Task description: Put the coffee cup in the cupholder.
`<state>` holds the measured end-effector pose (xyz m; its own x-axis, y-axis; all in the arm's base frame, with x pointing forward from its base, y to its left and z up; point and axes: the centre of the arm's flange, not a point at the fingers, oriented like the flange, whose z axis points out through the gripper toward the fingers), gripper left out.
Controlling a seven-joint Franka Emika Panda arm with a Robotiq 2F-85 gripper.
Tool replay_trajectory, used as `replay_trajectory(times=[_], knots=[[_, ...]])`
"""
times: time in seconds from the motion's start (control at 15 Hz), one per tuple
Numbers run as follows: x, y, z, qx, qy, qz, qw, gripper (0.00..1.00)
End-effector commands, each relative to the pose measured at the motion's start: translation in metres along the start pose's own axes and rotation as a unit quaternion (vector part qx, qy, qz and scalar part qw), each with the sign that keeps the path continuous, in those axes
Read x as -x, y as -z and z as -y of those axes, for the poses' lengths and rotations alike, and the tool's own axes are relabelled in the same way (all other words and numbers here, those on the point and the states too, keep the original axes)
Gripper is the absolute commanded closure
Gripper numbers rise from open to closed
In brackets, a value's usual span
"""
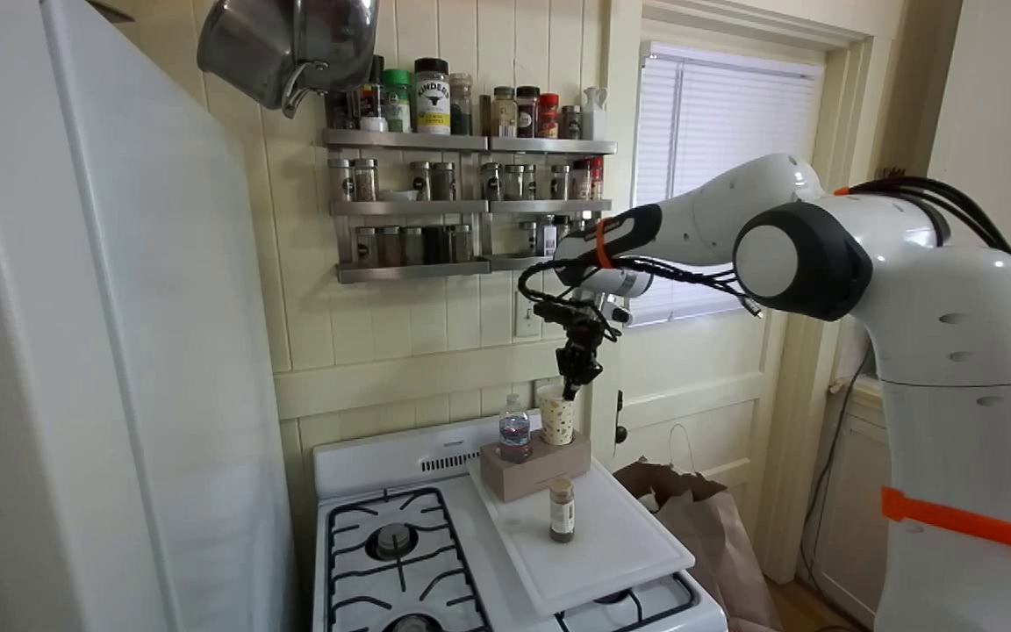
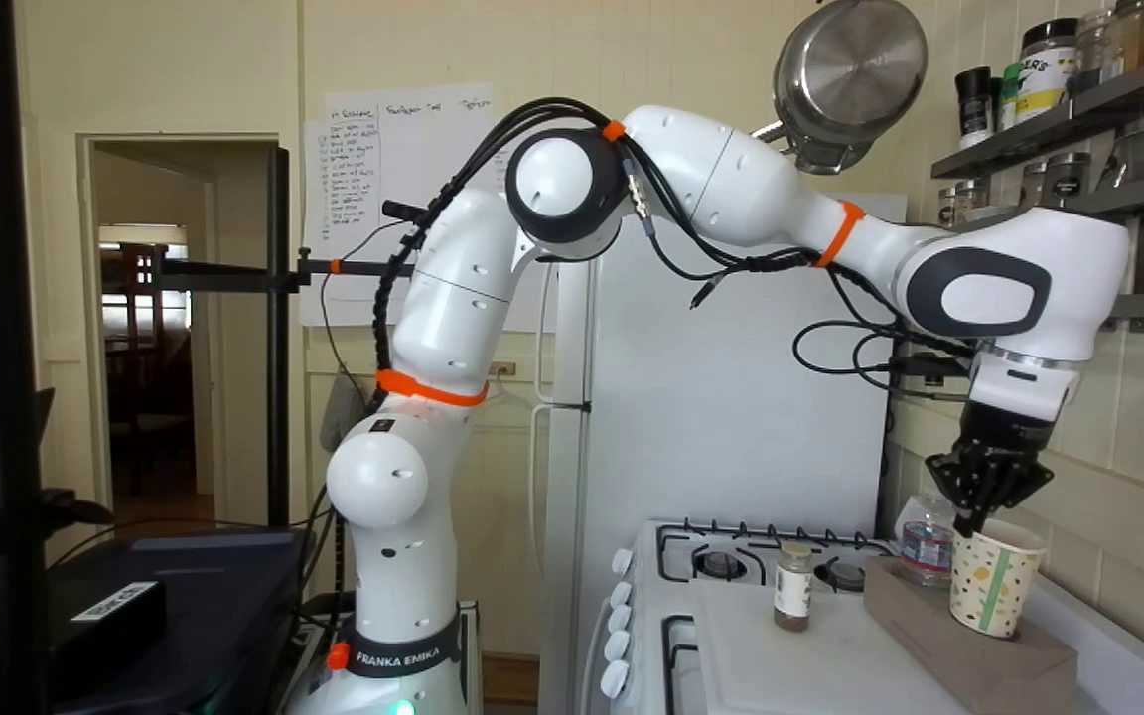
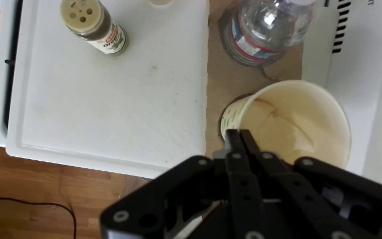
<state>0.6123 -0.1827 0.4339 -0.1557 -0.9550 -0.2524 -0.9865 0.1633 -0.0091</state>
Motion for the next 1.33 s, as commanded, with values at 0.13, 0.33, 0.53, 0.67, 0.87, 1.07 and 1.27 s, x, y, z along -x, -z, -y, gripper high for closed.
replay_trajectory(times=[0.13, 0.33, 0.53, 0.67, 0.87, 1.07, 1.27], knots=[[0.016, -0.013, 0.013, 0.021, -0.019, -0.02, 0.9994, 0.99], [0.024, -0.03, 0.019, 0.045, -0.03, -0.052, 0.9972, 0.99], [0.03, -0.054, 0.023, 0.068, -0.032, -0.069, 0.9947, 0.99], [0.031, -0.067, 0.023, 0.082, -0.032, -0.065, 0.994, 0.72], [0.027, -0.062, 0.015, 0.08, -0.037, -0.06, 0.9943, 0.58], [0.024, -0.043, 0.0, 0.048, -0.04, -0.06, 0.9963, 0.36], [0.028, -0.012, -0.017, 0.003, -0.036, -0.061, 0.9975, 0.14]])
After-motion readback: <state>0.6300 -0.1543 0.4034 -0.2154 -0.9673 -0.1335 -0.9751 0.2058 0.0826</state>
